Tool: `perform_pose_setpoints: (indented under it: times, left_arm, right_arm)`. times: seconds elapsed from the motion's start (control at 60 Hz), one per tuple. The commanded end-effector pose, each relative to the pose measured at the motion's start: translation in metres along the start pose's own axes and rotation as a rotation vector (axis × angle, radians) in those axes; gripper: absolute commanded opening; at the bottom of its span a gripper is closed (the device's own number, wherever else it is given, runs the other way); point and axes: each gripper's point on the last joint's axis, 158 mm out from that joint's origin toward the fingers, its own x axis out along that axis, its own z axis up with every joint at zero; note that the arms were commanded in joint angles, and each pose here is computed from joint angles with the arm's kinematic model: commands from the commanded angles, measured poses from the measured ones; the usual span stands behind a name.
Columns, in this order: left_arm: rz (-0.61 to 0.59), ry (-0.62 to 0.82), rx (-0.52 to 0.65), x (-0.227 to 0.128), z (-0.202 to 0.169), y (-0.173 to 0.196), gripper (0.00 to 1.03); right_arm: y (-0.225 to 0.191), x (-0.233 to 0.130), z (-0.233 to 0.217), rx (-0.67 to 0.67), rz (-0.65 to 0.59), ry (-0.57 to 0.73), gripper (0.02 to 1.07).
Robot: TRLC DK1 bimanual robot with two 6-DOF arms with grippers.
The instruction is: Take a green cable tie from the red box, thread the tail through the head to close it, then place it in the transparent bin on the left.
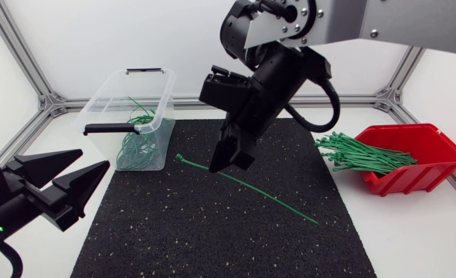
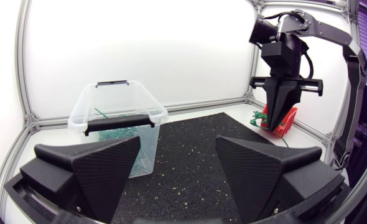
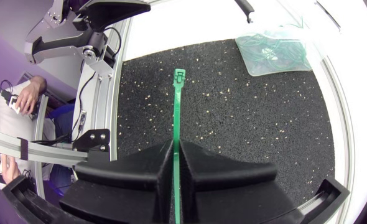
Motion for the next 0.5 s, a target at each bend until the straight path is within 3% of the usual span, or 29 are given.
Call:
perform_pose_setpoints:
  times: [0.0, 0.083, 0.167, 0.483]
  left_arm:
    - [-0.048, -0.018, 0.017, 0.002, 0.023, -0.009, 0.83]
    - [-0.124, -0.006, 0.047, 0.006, 0.034, -0.020, 0.82]
    - [-0.177, 0.001, 0.209, 0.010, 0.040, -0.028, 0.80]
    - [-0.269, 0.034, 0.277, 0.039, 0.051, -0.031, 0.84]
  right_arm:
    - [-0.001, -0.022, 0.013, 0.017, -0.012, -0.055, 0.08]
    - [-0.001, -0.033, 0.021, 0.026, 0.003, -0.091, 0.08]
    - [-0.004, -0.043, 0.029, 0.024, -0.003, -0.120, 0.08]
    - [-0.006, -0.063, 0.047, 0.034, 0.068, -0.210, 0.08]
